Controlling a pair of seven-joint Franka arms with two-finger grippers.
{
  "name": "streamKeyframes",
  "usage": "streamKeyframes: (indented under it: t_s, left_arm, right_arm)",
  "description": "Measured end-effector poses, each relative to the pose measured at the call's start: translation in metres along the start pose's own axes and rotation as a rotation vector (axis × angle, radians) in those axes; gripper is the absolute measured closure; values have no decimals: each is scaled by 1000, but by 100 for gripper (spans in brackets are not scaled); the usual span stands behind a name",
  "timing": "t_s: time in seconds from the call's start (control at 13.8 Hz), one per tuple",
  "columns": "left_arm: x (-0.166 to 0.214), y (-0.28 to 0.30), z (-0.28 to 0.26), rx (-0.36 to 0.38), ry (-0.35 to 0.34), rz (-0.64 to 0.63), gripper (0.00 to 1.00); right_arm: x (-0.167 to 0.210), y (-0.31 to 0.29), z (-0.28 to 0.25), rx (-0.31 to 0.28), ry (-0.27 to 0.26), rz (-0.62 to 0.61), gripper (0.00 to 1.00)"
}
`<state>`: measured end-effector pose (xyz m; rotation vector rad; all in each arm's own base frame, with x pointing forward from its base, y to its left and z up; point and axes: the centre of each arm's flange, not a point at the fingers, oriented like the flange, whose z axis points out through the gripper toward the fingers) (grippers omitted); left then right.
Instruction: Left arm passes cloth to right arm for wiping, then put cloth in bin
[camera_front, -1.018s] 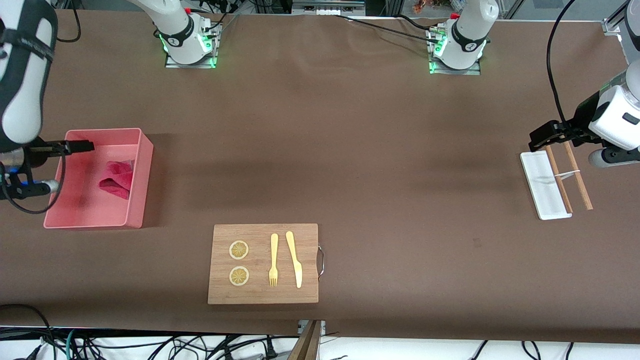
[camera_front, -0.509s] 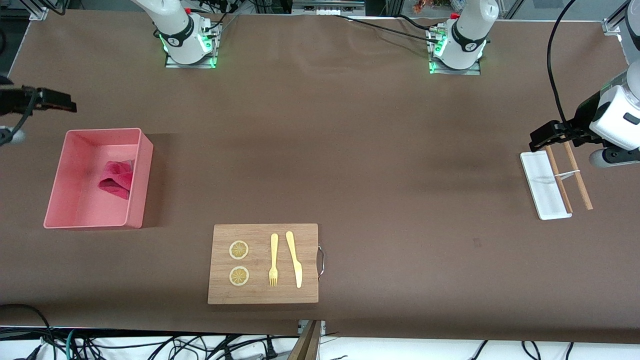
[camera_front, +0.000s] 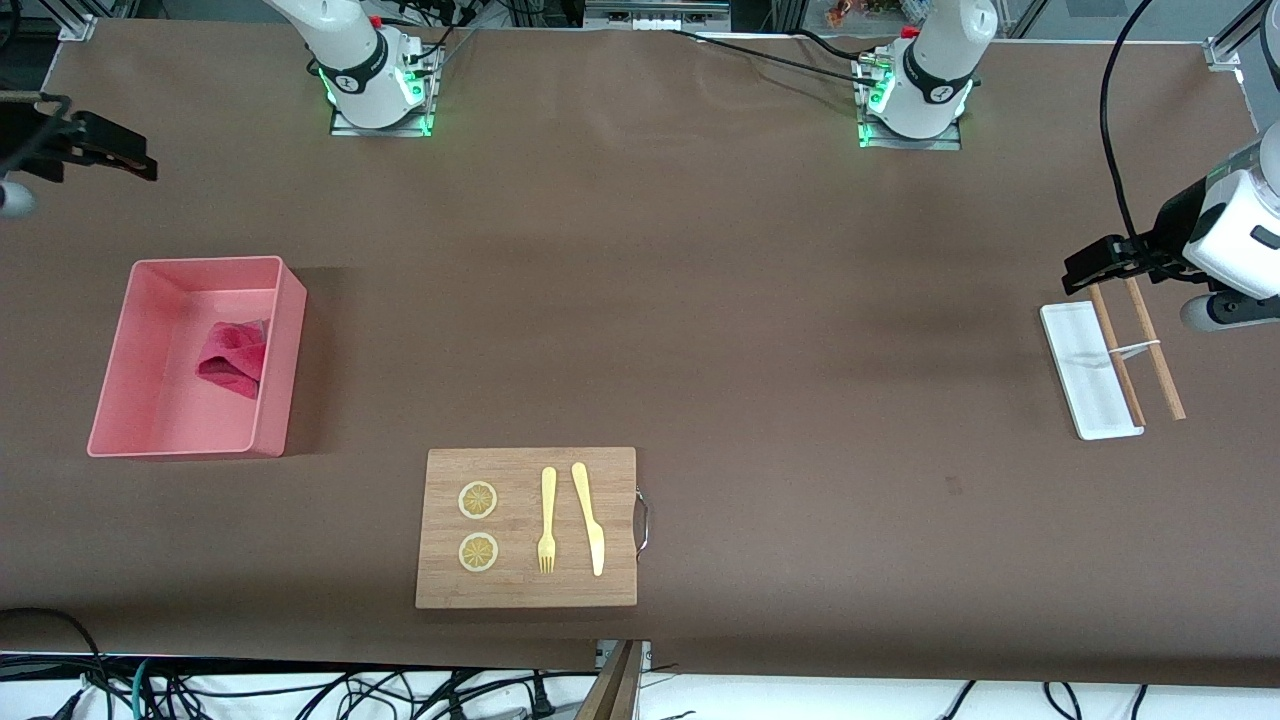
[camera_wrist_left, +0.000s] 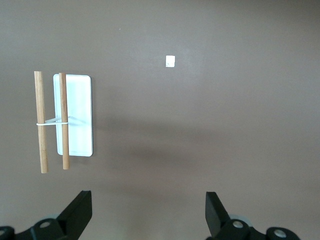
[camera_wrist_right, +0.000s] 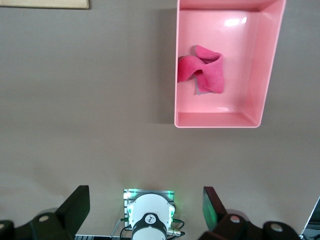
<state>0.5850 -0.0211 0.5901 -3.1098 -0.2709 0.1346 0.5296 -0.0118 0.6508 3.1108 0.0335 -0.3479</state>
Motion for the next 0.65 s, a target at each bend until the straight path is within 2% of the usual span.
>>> streamKeyframes:
  t_s: [0.22,0.44,0.65]
  left_arm:
    - [0,-1,0,0,1,-1,0]
    - [1,-4,-8,-4,17,-8,0]
    - [1,-3,-9,-55,10,-16,0]
  right_arm:
    - [-7,3,-2,3,20,-1,0]
    - [-5,-9,4,0,11,-21,0]
    - [-1,-8,12,0,-4,-20,0]
